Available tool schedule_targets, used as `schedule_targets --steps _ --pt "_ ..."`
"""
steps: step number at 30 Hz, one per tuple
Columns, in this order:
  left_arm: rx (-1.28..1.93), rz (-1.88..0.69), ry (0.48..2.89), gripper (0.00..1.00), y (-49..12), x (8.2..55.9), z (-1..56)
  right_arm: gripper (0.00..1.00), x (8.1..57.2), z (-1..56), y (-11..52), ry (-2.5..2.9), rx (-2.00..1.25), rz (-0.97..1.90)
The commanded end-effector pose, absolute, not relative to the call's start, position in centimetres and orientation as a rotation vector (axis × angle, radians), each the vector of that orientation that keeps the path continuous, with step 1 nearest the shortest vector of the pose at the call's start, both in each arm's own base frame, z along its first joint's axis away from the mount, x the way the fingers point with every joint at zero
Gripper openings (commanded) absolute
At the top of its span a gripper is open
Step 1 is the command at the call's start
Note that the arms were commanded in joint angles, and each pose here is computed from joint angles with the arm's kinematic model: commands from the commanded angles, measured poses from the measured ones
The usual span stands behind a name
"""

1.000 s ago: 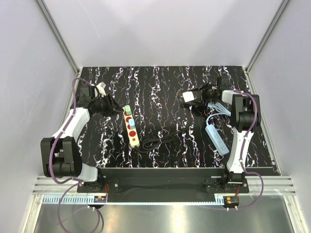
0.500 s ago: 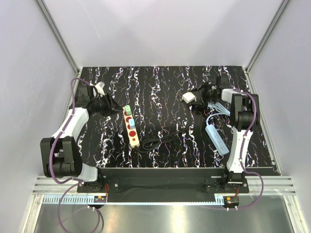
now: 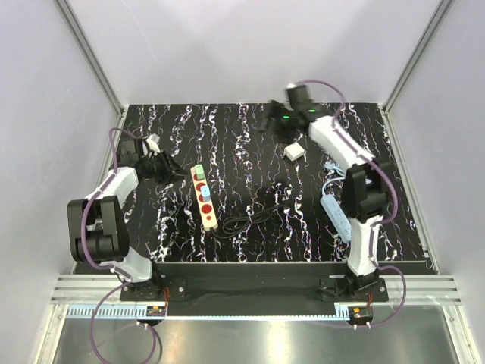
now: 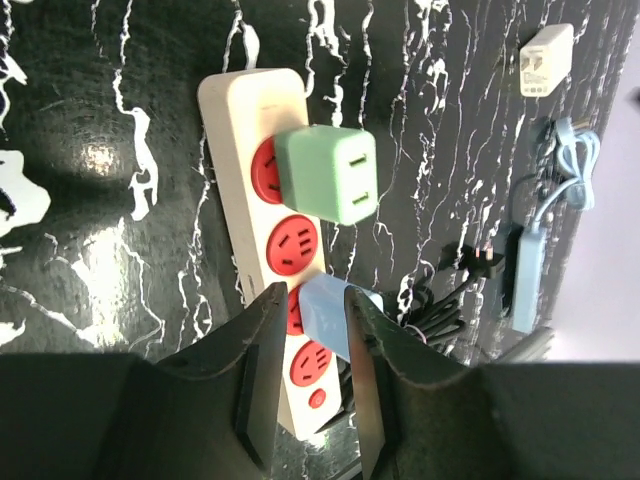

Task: Pull the plug off the socket

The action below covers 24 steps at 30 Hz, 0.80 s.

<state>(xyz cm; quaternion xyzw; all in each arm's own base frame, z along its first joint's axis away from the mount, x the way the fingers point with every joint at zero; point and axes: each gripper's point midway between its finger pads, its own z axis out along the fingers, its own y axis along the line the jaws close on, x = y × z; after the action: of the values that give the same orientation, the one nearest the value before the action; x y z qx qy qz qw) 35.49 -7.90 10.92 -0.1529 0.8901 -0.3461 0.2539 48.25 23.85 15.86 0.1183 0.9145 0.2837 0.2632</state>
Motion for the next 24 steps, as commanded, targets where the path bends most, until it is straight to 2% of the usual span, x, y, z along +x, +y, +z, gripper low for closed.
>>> schedule_targets --steps 1,8,11,15,24 --pt "-0.41 -1.078 2.36 0.33 -8.6 36.8 10.9 0.84 44.8 18.6 28.8 2.46 0.023 0.5" --pt "-0.484 -1.134 2.375 0.31 -8.8 38.3 9.2 0.82 41.6 17.8 39.8 2.481 -0.236 0.454" --pt "-0.496 -1.15 2.391 0.28 -8.8 38.7 8.3 0.77 40.5 16.8 43.4 2.468 -0.306 0.471" --pt "-0.501 -1.156 2.411 0.28 -8.8 38.8 7.2 0.7 39.3 15.0 45.4 2.48 -0.341 0.474" --pt "-0.549 -1.167 2.433 0.31 -8.7 39.1 5.7 0.71 38.2 12.7 47.2 2.49 -0.4 0.481"
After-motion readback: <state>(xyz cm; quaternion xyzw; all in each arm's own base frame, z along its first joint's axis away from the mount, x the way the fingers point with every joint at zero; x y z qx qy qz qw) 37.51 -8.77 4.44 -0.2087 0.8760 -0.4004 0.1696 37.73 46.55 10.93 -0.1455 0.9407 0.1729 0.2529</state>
